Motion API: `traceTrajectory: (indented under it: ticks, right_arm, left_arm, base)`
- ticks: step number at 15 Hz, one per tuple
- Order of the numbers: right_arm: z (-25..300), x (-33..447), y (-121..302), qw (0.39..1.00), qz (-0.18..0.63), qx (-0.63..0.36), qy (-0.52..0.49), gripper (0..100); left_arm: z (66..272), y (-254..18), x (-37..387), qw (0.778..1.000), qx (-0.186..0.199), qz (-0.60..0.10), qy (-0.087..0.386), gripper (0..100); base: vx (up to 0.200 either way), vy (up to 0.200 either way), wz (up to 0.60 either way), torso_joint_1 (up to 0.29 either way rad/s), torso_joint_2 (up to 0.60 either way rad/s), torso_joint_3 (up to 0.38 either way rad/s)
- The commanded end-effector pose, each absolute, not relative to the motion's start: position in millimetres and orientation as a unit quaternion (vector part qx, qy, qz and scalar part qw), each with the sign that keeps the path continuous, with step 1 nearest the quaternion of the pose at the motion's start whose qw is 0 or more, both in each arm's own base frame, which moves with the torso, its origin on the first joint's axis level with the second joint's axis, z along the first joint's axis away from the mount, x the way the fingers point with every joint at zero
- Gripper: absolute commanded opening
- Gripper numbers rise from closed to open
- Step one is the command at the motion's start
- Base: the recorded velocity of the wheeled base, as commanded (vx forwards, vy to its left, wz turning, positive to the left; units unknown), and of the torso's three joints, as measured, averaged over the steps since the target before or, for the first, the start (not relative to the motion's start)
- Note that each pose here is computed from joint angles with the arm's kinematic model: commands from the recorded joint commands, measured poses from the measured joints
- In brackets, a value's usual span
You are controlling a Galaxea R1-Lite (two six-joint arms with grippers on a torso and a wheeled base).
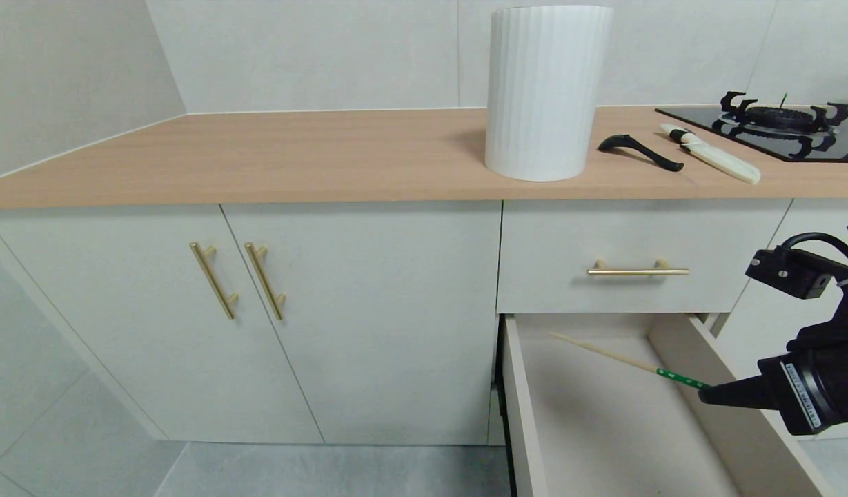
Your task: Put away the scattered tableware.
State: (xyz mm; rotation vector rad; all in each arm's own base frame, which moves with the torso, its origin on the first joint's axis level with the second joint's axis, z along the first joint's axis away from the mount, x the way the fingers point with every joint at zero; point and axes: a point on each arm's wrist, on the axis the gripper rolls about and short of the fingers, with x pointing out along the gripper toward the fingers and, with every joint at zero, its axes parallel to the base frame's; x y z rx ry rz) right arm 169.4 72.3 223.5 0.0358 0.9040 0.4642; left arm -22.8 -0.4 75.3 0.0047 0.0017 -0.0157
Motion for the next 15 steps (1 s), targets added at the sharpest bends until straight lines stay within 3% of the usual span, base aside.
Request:
traceTrajectory:
  ticks: [1, 6, 10, 15]
  right_arm:
    - [221.8, 170.7, 72.9, 0.872, 0.222, 0.017, 0.437, 0]
    - [215.1, 178.0, 75.5, 0.866, 0.213, 0.012, 0.452, 0]
    - [185.0, 208.0, 85.8, 0.844, 0.175, -0.021, 0.506, 0]
    - [136.3, 247.3, 100.9, 0.851, 0.142, -0.008, 0.505, 0]
  left_arm:
    - [75.3, -0.5, -22.8, 1.0, 0.002, -0.008, 0.001, 100]
    - [75.3, -0.5, -22.8, 1.0, 0.002, -0.008, 0.001, 100]
    - [75.3, -0.4, -22.8, 1.0, 0.002, -0.007, 0.001, 100]
    - [75.3, -0.5, -22.8, 1.0, 0.002, -0.008, 0.001, 100]
  base:
    - [0.0, 0.0, 0.0, -0.022, 0.08, 0.041]
    - [0.0, 0.0, 0.0, -0.002, 0.01, 0.01]
    - [0.0, 0.0, 0.0, 0.0, 0.0, 0.0]
    - [0.0, 0.0, 0.0, 0.0, 0.0, 0.0]
